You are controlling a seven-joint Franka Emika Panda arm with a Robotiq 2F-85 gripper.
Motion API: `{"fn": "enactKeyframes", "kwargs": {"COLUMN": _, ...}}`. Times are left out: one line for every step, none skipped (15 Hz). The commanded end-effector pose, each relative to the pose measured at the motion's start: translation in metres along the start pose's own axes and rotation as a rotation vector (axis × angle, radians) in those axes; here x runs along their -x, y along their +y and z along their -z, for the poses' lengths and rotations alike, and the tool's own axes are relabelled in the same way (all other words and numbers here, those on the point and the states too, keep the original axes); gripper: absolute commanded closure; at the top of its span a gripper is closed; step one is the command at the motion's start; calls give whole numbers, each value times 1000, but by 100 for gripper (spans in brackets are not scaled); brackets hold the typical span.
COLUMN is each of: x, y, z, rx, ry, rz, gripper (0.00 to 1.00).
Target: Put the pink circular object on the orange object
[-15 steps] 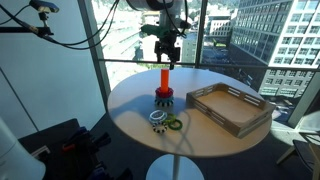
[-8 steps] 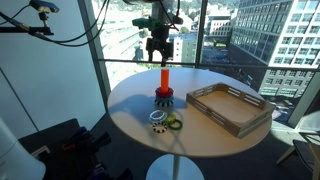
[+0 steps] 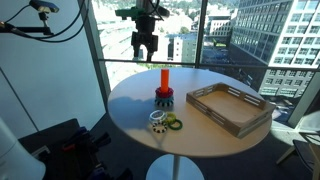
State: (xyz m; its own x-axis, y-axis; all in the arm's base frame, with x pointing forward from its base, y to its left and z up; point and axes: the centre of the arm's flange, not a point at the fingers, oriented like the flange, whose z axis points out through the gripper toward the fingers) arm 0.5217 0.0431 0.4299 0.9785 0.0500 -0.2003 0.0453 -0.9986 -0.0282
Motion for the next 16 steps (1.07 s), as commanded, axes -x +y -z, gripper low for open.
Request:
{"fn": "enactKeyframes", "kwargs": {"x": 43, "y": -8, "z": 18, "rx": 22, "ry": 23, "rz": -11, "gripper": 0}}
{"fn": "enactKeyframes", "kwargs": {"x": 50, "y": -9, "z": 22, "rx": 23, "ry": 29, "rz": -9, "gripper": 0}}
{"fn": "enactKeyframes", "kwargs": {"x": 57, "y": -11, "z": 27, "rx": 25, "ry": 35, "rz": -9, "gripper": 0}}
{"fn": "enactKeyframes", "kwargs": {"x": 64, "y": -12, "z": 32, "rx": 25, "ry": 37, "rz": -6, "gripper": 0}}
{"fn": "enactKeyframes", "kwargs": {"x": 71, "y": -13, "z": 37, "rx": 25, "ry": 40, "rz": -5, "gripper": 0}}
{"fn": "enactKeyframes", "kwargs": {"x": 77, "y": -14, "z": 42, "rx": 25, "ry": 39, "rz": -4, "gripper": 0}}
{"fn": "enactKeyframes", "kwargs": {"x": 82, "y": -15, "z": 45, "rx": 24, "ry": 39, "rz": -3, "gripper": 0}}
{"fn": "enactKeyframes", "kwargs": {"x": 87, "y": -15, "z": 49, "rx": 26, "ry": 40, "rz": -5, "gripper": 0}}
{"fn": "enactKeyframes", "kwargs": {"x": 91, "y": -15, "z": 52, "rx": 26, "ry": 42, "rz": -7, "gripper": 0}}
{"fn": "enactKeyframes", "kwargs": {"x": 94, "y": -15, "z": 54, "rx": 26, "ry": 45, "rz": -9, "gripper": 0}}
{"fn": "enactKeyframes", "kwargs": {"x": 94, "y": -15, "z": 52, "rx": 25, "ry": 51, "rz": -13, "gripper": 0}}
{"fn": "enactKeyframes", "kwargs": {"x": 82, "y": -13, "z": 52, "rx": 16, "ry": 45, "rz": 9, "gripper": 0}}
{"fn": "enactKeyframes", "kwargs": {"x": 83, "y": -13, "z": 53, "rx": 16, "ry": 47, "rz": 8, "gripper": 0}}
{"fn": "enactKeyframes", "kwargs": {"x": 83, "y": -13, "z": 52, "rx": 16, "ry": 46, "rz": 8, "gripper": 0}}
{"fn": "enactKeyframes", "kwargs": {"x": 83, "y": -13, "z": 52, "rx": 16, "ry": 45, "rz": 8, "gripper": 0}}
{"fn": "enactKeyframes", "kwargs": {"x": 83, "y": -13, "z": 51, "rx": 16, "ry": 43, "rz": 7, "gripper": 0}}
